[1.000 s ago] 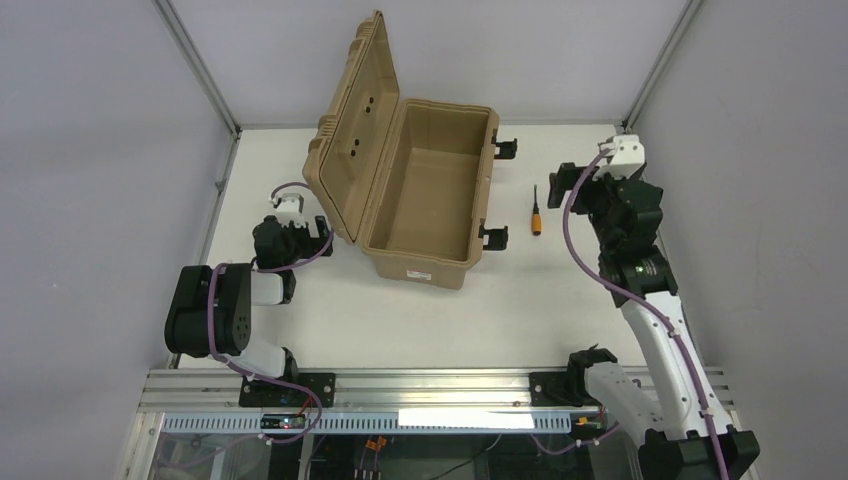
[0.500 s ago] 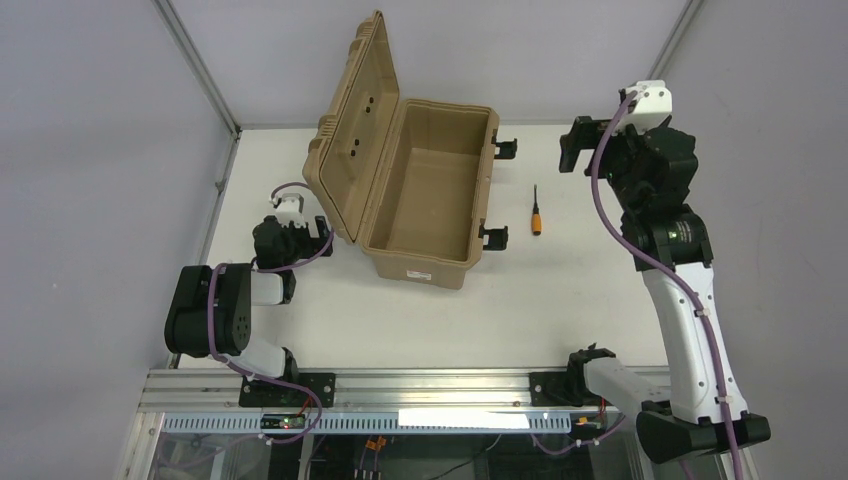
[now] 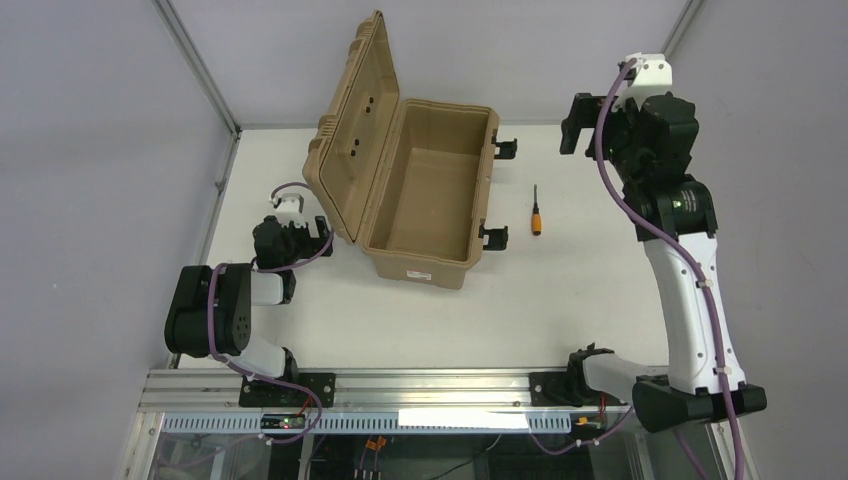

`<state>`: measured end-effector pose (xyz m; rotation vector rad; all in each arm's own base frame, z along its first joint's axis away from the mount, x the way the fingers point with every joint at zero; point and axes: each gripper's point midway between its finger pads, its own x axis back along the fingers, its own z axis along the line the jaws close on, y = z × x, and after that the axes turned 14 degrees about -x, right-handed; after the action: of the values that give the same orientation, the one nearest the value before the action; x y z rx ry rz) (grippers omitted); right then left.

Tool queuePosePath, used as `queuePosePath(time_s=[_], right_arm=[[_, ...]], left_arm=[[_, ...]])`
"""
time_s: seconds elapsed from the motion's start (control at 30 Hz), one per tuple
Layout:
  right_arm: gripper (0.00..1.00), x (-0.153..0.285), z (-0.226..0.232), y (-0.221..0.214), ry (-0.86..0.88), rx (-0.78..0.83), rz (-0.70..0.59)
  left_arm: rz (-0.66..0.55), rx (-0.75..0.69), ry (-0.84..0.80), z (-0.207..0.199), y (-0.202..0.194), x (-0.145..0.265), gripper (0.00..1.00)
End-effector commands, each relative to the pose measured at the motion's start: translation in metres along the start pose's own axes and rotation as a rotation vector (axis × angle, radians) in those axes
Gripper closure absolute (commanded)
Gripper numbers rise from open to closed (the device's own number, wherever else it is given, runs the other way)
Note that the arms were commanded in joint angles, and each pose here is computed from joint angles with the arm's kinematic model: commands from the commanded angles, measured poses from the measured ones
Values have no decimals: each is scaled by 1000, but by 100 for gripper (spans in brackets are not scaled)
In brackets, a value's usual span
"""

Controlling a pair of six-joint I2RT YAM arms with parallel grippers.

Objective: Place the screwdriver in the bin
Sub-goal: Pick up the screwdriver from the center of the board.

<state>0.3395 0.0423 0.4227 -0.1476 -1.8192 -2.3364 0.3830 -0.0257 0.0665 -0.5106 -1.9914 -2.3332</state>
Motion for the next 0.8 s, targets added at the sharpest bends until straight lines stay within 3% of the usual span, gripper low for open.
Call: queuePosePath(time_s=[0.0, 0.37, 0.77], right_arm=[[1, -9, -11, -11, -79, -13, 69], [1, -52, -38, -86, -230, -83, 345], [1, -92, -64, -204, -304, -176, 615]], left_arm=[[-62, -21, 9, 6, 16, 1, 1], [-62, -22, 9, 6, 16, 1, 1], [-61, -20, 9, 6, 16, 1, 1]])
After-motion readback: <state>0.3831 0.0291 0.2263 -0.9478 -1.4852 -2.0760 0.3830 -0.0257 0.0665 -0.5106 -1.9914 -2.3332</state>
